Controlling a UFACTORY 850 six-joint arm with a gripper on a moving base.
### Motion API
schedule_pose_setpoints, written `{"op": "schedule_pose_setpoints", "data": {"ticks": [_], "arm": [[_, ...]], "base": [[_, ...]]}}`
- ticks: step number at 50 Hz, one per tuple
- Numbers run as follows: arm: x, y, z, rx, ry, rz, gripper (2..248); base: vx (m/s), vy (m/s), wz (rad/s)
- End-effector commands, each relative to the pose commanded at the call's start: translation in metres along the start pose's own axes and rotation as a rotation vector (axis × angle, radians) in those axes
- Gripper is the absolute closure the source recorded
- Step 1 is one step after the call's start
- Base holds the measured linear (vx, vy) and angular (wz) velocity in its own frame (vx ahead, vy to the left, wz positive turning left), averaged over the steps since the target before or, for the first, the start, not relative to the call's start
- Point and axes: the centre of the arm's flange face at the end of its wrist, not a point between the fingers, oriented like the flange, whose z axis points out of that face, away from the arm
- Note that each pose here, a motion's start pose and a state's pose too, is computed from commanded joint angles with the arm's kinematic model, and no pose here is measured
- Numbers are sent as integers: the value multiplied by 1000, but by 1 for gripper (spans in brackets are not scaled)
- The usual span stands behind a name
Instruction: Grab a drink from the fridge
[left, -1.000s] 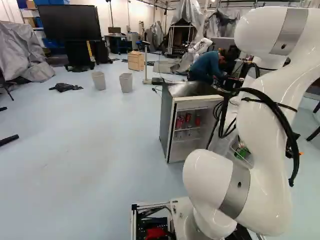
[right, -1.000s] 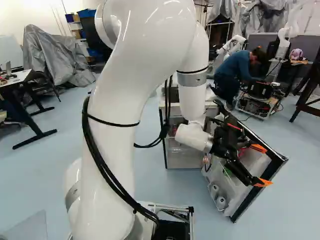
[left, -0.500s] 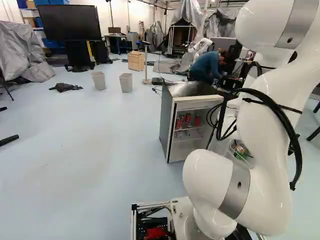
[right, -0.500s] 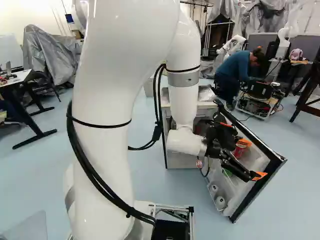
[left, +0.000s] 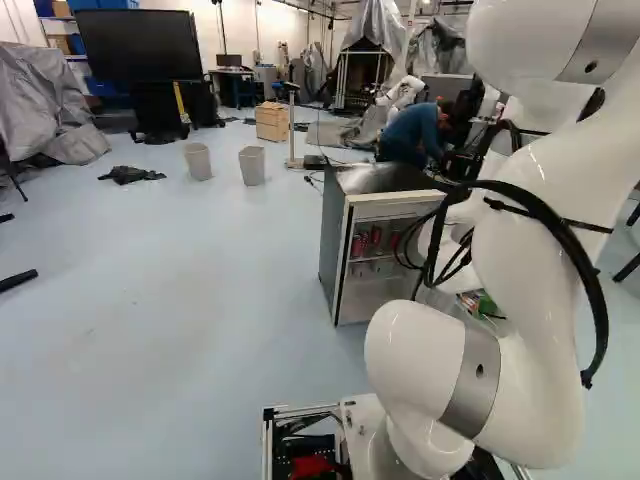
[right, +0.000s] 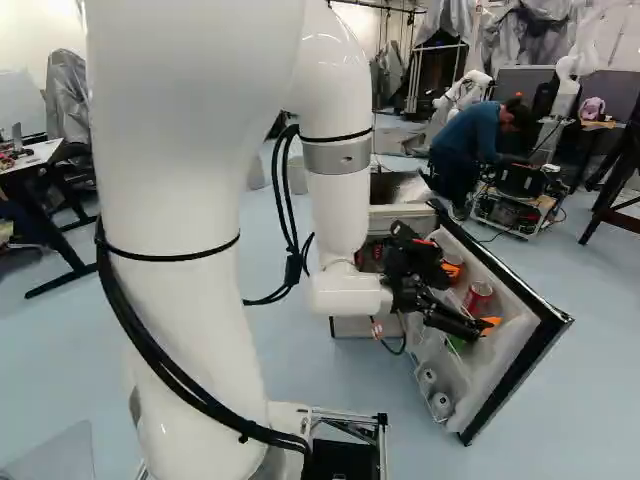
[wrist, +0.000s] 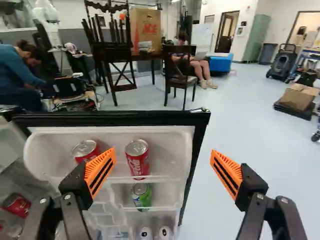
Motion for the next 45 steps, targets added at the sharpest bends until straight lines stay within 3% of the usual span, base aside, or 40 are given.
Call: {"op": "schedule_pose_setpoints", "data": {"ticks": [19, 45], "arm": [[-5, -17, -32, 242, -13, -67, 3], [-24, -41, -38, 509, -58, -149, 3]], "base": [[0, 0, 0], [0, 0, 0]]}}
